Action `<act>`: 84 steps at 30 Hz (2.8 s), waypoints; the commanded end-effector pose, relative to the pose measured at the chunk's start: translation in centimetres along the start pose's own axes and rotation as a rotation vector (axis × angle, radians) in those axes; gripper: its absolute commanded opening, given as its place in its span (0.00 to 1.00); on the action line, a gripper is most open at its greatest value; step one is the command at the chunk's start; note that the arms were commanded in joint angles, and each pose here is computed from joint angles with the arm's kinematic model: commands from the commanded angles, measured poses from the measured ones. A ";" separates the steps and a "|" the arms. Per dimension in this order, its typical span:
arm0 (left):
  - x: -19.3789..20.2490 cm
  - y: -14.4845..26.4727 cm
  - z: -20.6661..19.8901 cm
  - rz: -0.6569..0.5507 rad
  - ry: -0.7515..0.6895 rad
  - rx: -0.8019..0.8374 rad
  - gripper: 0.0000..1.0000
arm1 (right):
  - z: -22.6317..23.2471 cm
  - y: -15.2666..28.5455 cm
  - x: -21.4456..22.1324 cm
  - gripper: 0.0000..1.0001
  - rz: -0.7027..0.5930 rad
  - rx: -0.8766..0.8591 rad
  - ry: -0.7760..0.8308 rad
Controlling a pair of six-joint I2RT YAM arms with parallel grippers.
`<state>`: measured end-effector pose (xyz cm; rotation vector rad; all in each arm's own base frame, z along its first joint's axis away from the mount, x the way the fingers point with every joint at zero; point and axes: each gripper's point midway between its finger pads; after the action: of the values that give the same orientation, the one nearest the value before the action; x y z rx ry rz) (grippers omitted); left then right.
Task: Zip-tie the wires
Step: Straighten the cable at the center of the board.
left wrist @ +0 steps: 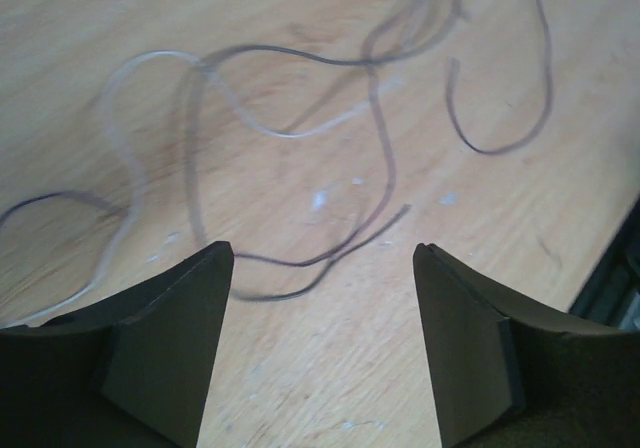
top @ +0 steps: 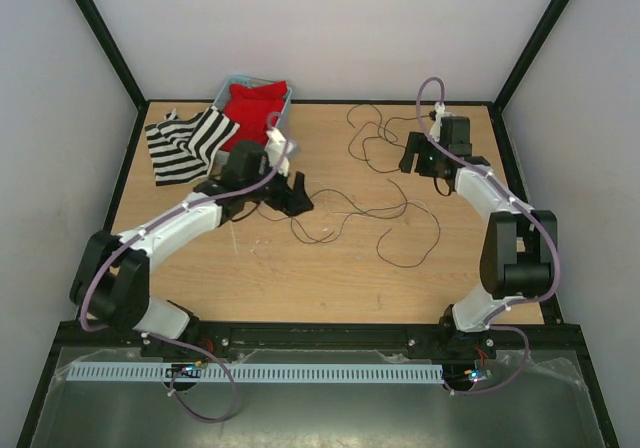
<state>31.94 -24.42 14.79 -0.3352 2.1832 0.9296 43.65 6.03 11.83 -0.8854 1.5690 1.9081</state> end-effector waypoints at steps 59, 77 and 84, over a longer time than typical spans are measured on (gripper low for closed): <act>-1.9 1.3 5.3 -0.234 0.413 -0.153 0.00 | -2.7 -2.3 9.1 0.06 0.237 0.252 0.176; 5.3 6.8 18.6 -0.373 0.778 -0.680 0.00 | -12.8 2.7 7.2 0.00 0.262 0.642 0.159; 6.0 7.3 20.7 -0.356 0.721 -0.802 0.00 | -13.2 2.6 7.5 0.00 0.276 0.665 0.162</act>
<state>34.14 -6.48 4.47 -1.5554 2.2467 1.5027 38.70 -6.51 4.53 -0.5566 2.2959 1.4101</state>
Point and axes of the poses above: each gripper's point midway between its finger pads, its own y axis back along the fingers, its own z axis along the line the jaws close on, x = y × z, and after that the axes turned 11 degrees about y, right-handed
